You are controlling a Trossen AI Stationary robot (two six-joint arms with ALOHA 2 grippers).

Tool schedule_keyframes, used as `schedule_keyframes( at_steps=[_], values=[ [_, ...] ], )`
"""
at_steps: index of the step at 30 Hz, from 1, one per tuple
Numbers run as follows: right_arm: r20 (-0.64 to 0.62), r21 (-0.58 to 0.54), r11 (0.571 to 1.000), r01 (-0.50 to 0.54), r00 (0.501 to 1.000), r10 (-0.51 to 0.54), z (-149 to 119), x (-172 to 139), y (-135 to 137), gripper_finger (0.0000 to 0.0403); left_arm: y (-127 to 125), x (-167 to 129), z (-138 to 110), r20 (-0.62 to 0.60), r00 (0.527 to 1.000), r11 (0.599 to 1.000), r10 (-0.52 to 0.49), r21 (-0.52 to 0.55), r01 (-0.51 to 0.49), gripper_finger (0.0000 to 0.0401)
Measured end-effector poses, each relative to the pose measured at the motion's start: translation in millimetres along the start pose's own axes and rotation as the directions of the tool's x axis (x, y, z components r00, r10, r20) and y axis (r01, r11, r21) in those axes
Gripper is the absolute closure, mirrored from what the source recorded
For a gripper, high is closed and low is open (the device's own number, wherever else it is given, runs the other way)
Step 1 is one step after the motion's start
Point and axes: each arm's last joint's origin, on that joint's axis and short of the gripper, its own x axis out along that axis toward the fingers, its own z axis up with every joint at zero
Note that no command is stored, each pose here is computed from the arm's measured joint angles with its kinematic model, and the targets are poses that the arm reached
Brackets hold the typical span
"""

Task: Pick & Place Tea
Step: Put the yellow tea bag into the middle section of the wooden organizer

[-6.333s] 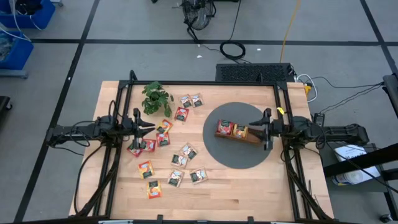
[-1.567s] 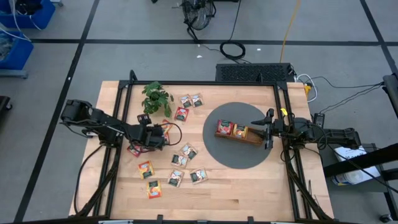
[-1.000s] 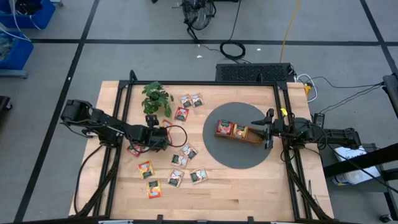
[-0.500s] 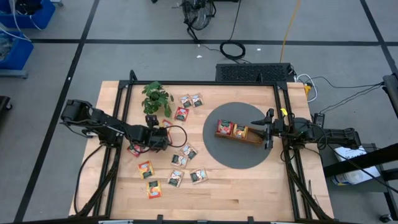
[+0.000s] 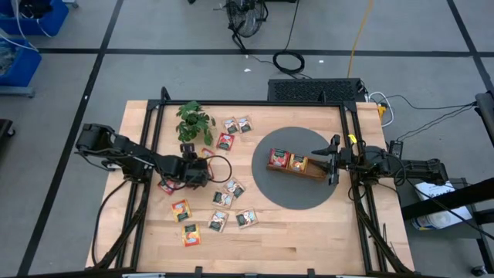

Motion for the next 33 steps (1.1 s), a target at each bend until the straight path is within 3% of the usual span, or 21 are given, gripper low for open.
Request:
schedule_keyframes(
  at_steps=[11, 16, 23, 30, 33],
  values=[
    [0.0, 0.0, 1.0, 0.0, 1.0, 0.0, 0.0, 0.0, 0.0, 0.0252, -5.3, 13.6, -15.8, 0.062, 0.997, 0.998, 0.047, -0.036, -0.045, 0.0217],
    [0.0, 0.0, 1.0, 0.0, 1.0, 0.0, 0.0, 0.0, 0.0, 0.0252, -5.3, 14.1, -16.6, 0.061, 0.997, 0.998, 0.054, -0.03, -0.053, 0.0226],
    [0.0, 0.0, 1.0, 0.0, 1.0, 0.0, 0.0, 0.0, 0.0, 0.0252, -2.6, 16.3, -16.8, 0.05, 0.997, 0.996, 0.06, -0.073, -0.056, 0.0279],
    [0.0, 0.0, 1.0, 0.0, 1.0, 0.0, 0.0, 0.0, 0.0, 0.0252, 2.8, 20.7, -14.1, 0.056, 0.997, 0.989, 0.06, -0.14, -0.052, 0.0377],
    [0.0, 0.0, 1.0, 0.0, 1.0, 0.0, 0.0, 0.0, 0.0, 0.0252, 5.4, 22.5, -14.1, 0.048, 0.997, 0.985, 0.065, -0.165, -0.056, 0.0394]
  ],
)
